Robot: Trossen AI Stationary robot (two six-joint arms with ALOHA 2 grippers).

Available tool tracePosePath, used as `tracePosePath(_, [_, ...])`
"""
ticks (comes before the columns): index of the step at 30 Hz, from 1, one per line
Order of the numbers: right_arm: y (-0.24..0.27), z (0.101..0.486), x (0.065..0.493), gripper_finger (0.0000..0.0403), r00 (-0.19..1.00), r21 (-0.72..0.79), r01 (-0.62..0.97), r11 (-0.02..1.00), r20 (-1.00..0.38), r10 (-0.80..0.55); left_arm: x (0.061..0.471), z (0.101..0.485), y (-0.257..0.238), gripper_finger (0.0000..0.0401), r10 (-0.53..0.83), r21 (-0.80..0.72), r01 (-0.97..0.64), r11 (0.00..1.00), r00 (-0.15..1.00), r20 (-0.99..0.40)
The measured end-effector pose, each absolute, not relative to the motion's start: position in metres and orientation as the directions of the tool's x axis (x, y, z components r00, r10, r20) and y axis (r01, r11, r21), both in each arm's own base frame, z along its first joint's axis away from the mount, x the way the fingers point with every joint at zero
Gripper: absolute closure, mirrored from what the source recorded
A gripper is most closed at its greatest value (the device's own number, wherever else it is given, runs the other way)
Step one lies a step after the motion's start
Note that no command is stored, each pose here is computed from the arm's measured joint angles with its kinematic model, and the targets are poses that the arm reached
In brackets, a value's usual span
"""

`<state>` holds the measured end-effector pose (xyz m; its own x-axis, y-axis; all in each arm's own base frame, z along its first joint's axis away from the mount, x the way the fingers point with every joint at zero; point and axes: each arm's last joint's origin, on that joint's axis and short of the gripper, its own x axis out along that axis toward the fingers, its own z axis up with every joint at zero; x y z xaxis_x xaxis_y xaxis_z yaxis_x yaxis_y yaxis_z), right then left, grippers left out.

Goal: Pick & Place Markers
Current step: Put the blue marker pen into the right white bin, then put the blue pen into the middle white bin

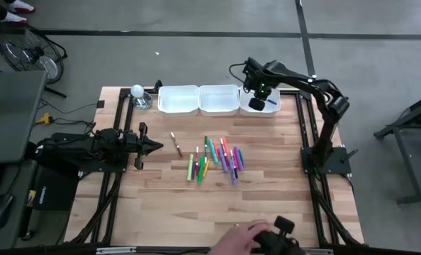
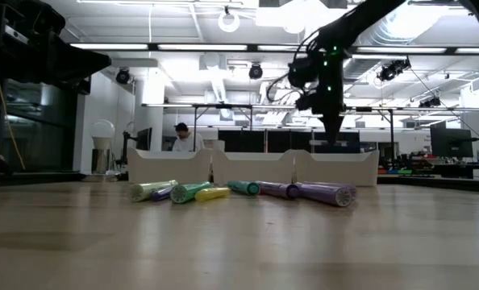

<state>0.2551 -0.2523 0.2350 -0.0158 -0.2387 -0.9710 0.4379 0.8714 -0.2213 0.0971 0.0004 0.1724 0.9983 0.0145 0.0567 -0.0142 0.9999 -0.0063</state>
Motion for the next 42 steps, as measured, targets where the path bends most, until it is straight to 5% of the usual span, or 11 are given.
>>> tracePosePath(16, [-0.268,0.183,0.272,0.0384,-0.066,-0.196,0.097,0.976,-0.979,-0.190,0.097,0.172,0.000,0.0400,0.015,-0.006,-0.014,1.000,0.998,0.057])
tracePosePath(34, [-0.267,0.171,0.279,0.0344,-0.023,-0.119,0.105,0.987,-0.993,-0.117,0.097,0.172,0.000,0.0400,0.015,-0.006,-0.015,1.000,0.998,0.057])
tracePosePath(42, [-0.268,0.171,0.281,0.0309,-0.004,-0.132,0.240,0.962,-0.991,-0.135,0.097,0.172,0.000,0.0400,0.014,-0.006,-0.014,1.000,0.998,0.057])
